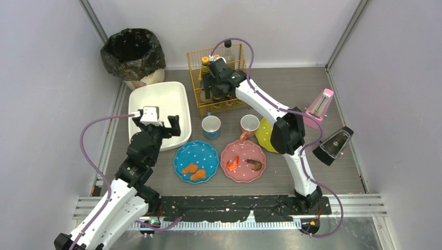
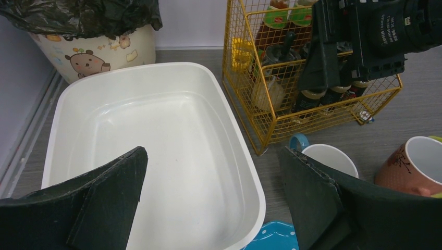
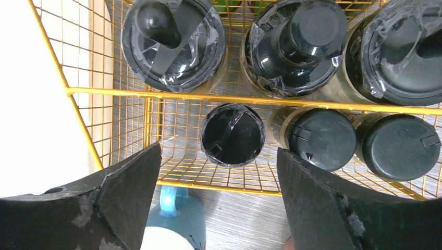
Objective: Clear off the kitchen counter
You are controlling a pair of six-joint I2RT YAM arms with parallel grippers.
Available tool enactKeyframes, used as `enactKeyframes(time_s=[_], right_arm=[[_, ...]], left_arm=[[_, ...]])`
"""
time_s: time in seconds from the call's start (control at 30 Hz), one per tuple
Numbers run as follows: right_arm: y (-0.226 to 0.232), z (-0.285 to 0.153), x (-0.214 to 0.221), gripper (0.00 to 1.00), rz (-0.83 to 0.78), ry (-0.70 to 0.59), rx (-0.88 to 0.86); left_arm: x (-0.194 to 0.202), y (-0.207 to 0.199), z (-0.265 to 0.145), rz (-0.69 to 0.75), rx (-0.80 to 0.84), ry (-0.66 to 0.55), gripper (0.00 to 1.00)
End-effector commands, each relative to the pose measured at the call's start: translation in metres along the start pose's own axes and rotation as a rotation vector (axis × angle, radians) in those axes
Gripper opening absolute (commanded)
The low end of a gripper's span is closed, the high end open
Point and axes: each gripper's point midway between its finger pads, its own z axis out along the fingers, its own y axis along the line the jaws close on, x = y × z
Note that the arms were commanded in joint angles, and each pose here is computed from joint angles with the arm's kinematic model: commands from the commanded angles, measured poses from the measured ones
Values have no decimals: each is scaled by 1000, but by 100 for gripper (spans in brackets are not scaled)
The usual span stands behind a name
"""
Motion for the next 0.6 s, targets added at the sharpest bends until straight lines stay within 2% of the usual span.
enactKeyframes(time_s=[0.0,0.1,0.27,0.4,0.53,0.57], right_arm=[[11,-70,-65,88,10,-184,-88],[6,-113,-89,92,-2,-272,-102],[-14,-164,-91,98,-6,-359,-77],[-41,-204,-75,100,5,-428,-37],[-73,-246,-43,95,50,-498,5],[-82,-236,-22,95,45,-466,34]], left_arm=[[-22,-4,2,-27,11,-55,99],[-20,-5,3,-19,17,-37,99],[-15,-11,4,-16,32,41,99],[-8,-16,7,-23,33,140,99],[9,-19,8,-45,17,267,99],[12,-20,8,-55,14,292,99]])
